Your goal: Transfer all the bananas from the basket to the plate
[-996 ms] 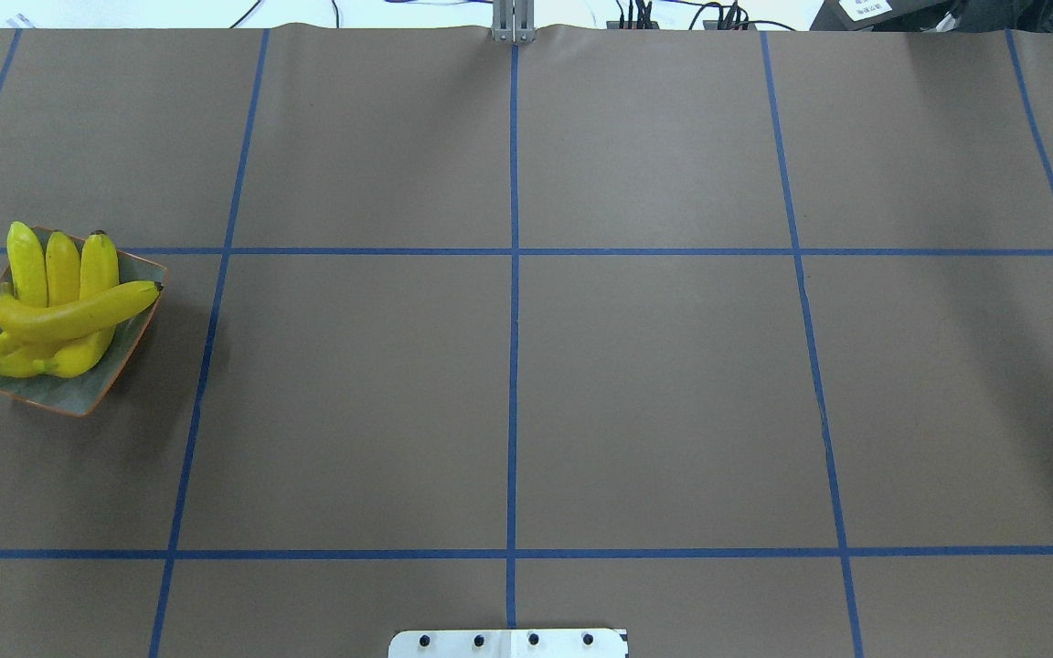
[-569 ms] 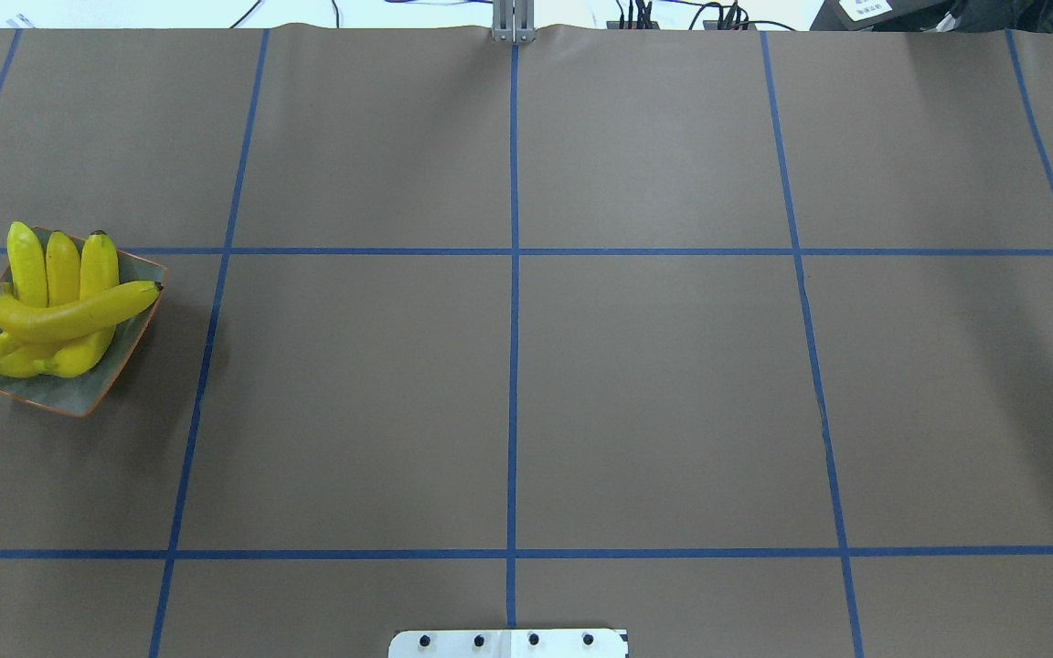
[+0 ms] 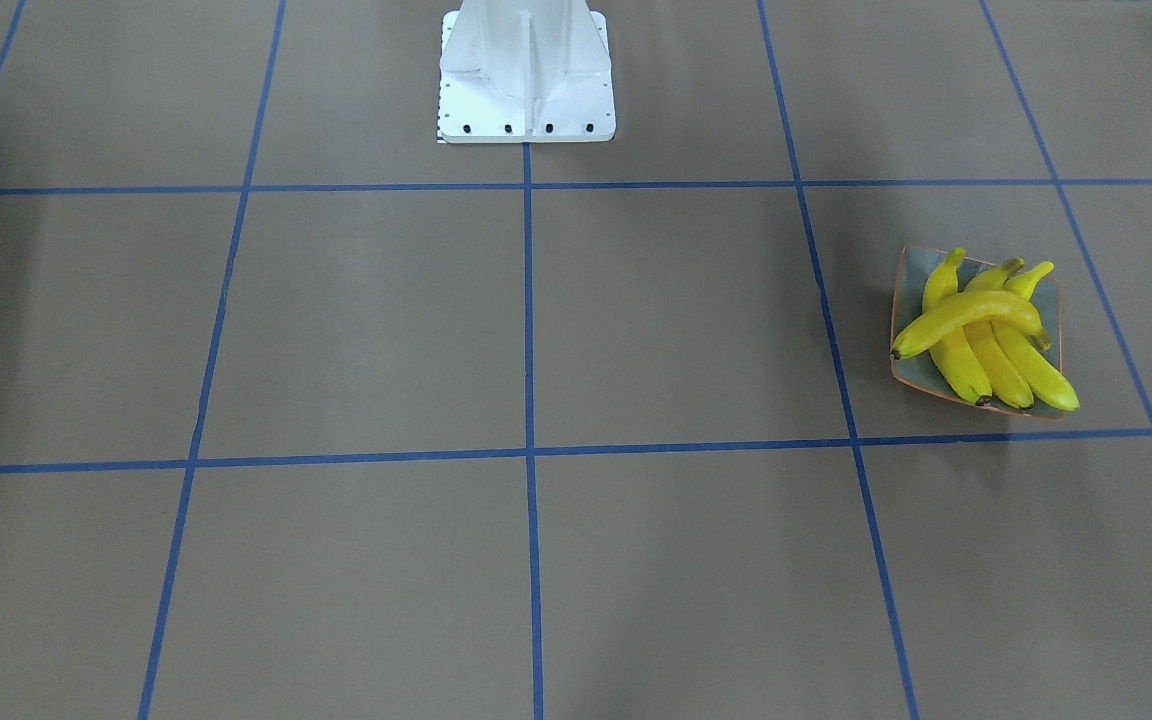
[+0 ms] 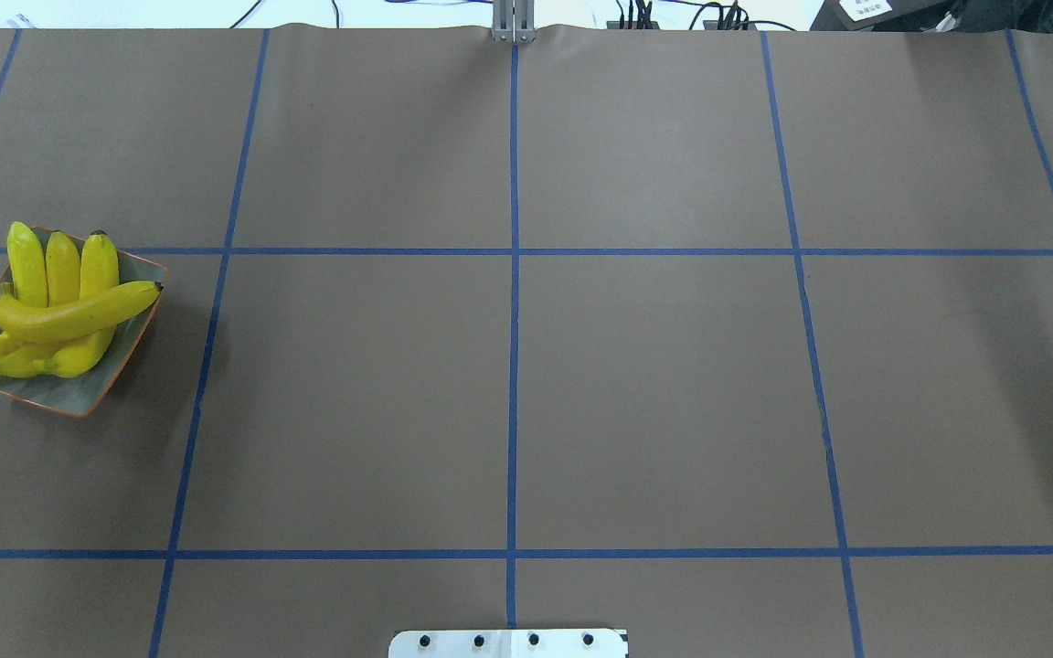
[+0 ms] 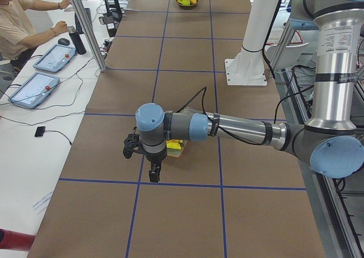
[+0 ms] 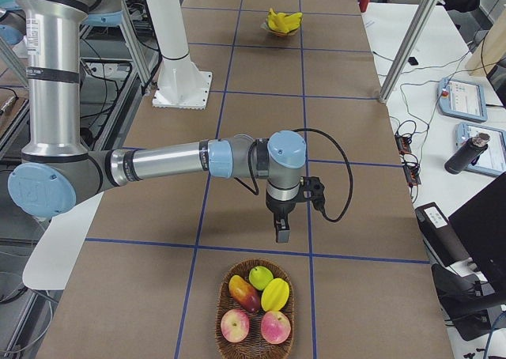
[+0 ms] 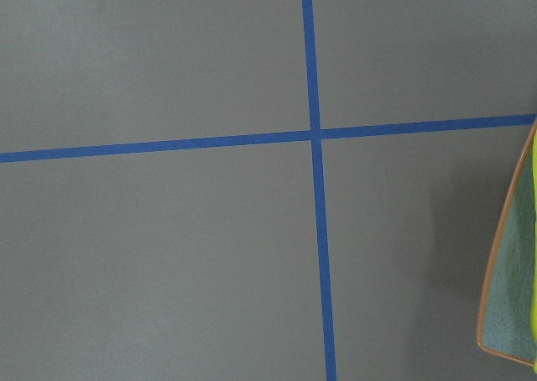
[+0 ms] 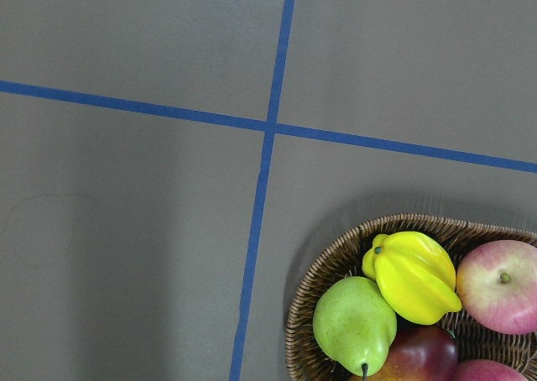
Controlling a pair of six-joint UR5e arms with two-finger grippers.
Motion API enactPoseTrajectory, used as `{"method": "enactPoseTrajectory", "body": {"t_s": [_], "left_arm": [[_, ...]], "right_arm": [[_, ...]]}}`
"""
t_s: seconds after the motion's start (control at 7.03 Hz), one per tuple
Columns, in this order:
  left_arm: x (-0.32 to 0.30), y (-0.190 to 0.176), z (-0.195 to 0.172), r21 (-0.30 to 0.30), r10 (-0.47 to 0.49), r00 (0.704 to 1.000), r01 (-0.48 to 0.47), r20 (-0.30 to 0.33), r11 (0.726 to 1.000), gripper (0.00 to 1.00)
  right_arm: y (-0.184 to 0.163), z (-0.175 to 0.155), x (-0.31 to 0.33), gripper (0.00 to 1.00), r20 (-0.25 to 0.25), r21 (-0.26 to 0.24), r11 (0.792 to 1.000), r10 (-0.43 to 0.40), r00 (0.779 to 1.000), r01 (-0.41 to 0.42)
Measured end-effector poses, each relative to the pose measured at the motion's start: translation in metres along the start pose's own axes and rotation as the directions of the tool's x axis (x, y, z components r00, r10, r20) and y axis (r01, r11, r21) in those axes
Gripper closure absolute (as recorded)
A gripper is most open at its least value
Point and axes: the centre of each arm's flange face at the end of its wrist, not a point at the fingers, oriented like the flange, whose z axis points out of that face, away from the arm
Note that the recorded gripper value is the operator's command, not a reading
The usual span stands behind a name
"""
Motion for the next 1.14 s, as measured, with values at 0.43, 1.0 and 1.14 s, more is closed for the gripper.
{"method": "enactPoseTrajectory", "body": {"t_s": [0.43,1.0,1.14], "left_arm": [[-0.005,0.012,0.006,-0.014,-0.013,1.0,0.013,0.0,1.0,0.0],[-0.016,0.033,0.021,-0.048,-0.04,0.999,0.04,-0.003,0.998,0.0],[-0.017,0.035,0.023,-0.051,-0.043,0.999,0.043,-0.005,0.998,0.0]], "right_arm": [[-0.004,-0.002,-0.001,0.0,-0.007,0.005,1.0,0.013,1.0,-0.013],[-0.006,-0.006,-0.004,0.0,-0.007,0.013,1.0,0.01,1.0,-0.01],[-0.006,-0.007,-0.004,0.0,-0.006,0.014,1.0,0.009,1.0,-0.009]]}}
